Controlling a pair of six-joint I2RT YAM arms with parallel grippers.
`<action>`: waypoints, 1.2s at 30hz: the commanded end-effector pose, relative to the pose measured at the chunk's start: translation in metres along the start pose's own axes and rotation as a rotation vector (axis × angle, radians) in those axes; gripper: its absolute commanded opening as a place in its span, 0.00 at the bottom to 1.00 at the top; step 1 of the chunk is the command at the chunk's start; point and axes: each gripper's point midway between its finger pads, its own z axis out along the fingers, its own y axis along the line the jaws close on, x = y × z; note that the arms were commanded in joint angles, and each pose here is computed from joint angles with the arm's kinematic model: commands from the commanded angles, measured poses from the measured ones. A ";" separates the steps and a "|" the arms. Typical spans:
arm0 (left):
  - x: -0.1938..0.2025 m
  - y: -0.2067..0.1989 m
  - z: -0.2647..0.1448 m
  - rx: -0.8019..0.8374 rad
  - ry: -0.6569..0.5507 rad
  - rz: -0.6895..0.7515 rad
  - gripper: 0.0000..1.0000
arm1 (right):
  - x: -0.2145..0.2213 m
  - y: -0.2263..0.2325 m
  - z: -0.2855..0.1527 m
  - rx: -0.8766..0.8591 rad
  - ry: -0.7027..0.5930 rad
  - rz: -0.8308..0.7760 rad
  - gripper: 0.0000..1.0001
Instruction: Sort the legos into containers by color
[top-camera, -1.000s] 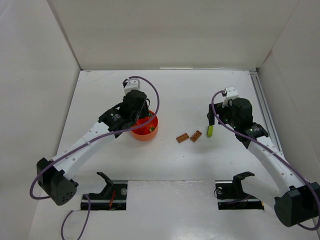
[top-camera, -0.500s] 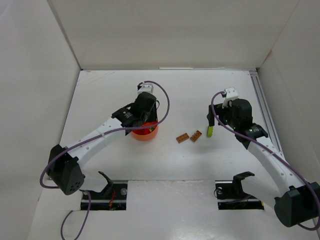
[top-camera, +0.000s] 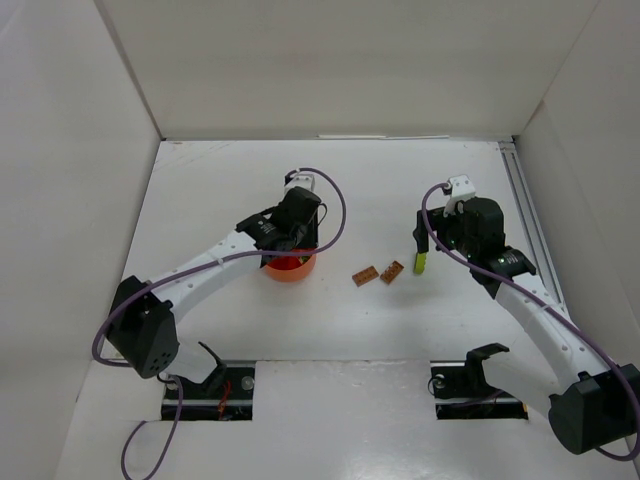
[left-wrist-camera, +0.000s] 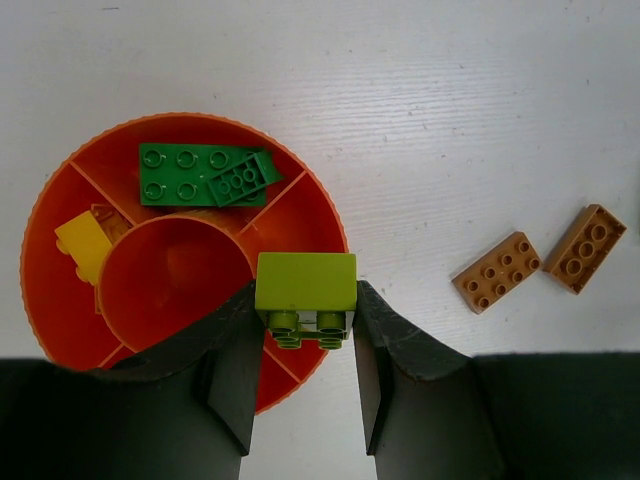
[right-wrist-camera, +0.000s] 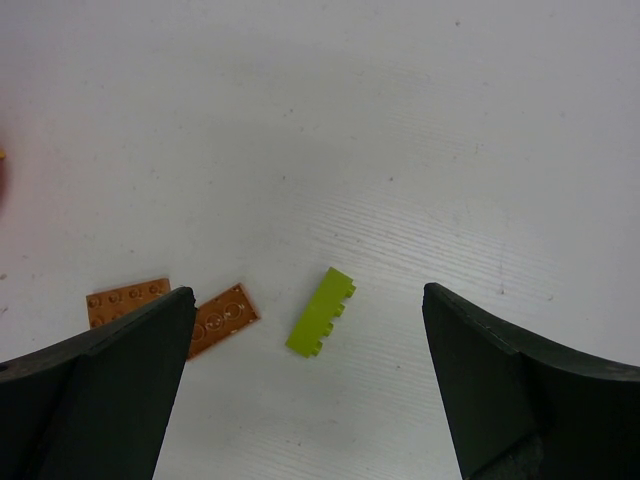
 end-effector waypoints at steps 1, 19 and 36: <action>-0.010 -0.002 -0.006 0.003 -0.034 0.007 0.24 | -0.017 0.000 -0.001 -0.008 -0.065 -0.004 1.00; -0.015 -0.006 -0.019 0.032 -0.053 0.013 0.45 | -0.013 0.000 0.000 -0.008 -0.056 -0.004 1.00; -0.037 -0.019 -0.068 0.207 -0.191 0.018 1.00 | 0.062 -0.017 0.038 0.139 0.284 0.131 0.91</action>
